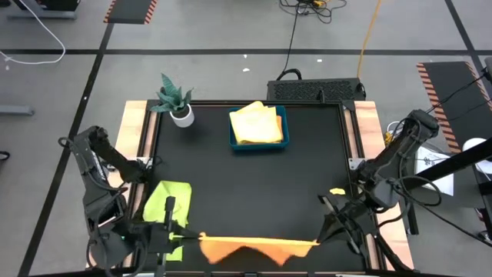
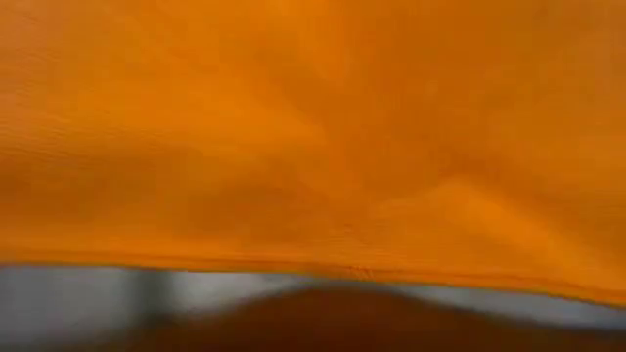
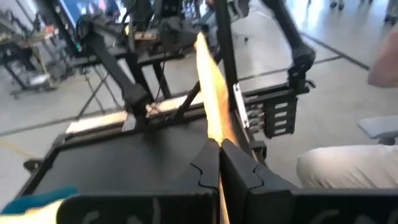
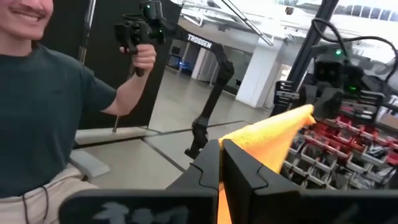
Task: Fold microfiber towels
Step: Fold the orange microfiber cloth
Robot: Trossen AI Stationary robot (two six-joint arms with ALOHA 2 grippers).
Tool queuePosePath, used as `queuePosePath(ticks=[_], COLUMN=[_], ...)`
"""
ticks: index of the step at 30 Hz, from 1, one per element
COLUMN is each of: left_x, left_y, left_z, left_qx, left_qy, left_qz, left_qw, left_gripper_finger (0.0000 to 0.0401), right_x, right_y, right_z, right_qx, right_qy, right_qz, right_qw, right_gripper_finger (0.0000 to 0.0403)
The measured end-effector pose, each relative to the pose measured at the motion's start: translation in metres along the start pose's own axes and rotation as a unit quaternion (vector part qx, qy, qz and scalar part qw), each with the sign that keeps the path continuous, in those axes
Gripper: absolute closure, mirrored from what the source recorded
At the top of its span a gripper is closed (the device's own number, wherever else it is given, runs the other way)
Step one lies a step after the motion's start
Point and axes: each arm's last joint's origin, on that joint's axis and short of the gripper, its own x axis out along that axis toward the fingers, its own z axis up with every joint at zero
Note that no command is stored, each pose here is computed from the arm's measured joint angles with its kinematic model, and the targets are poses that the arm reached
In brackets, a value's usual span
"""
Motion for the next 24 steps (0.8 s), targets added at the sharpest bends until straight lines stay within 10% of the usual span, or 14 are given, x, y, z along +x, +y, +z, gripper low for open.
queuePosePath(ticks=[12,17,24], left_x=[-0.002,0.019,0.053], left_y=[0.034,0.068,0.101], left_z=[-0.032,-0.089,-0.159], left_qx=[0.039,0.032,0.032], left_qy=[0.124,0.254,0.355], left_qz=[0.109,0.219,0.242], left_qw=[0.986,0.942,0.903], left_gripper_finger=[0.0398,0.0392,0.0397], right_x=[-0.017,-0.025,-0.044], right_y=[-0.020,-0.039,-0.068], right_z=[-0.007,-0.048,-0.111], right_qx=[0.002,-0.017,0.031], right_qy=[0.125,0.252,0.326], right_qz=[-0.147,-0.265,-0.325], right_qw=[0.981,0.931,0.887], right_gripper_finger=[0.0403,0.0403,0.0403])
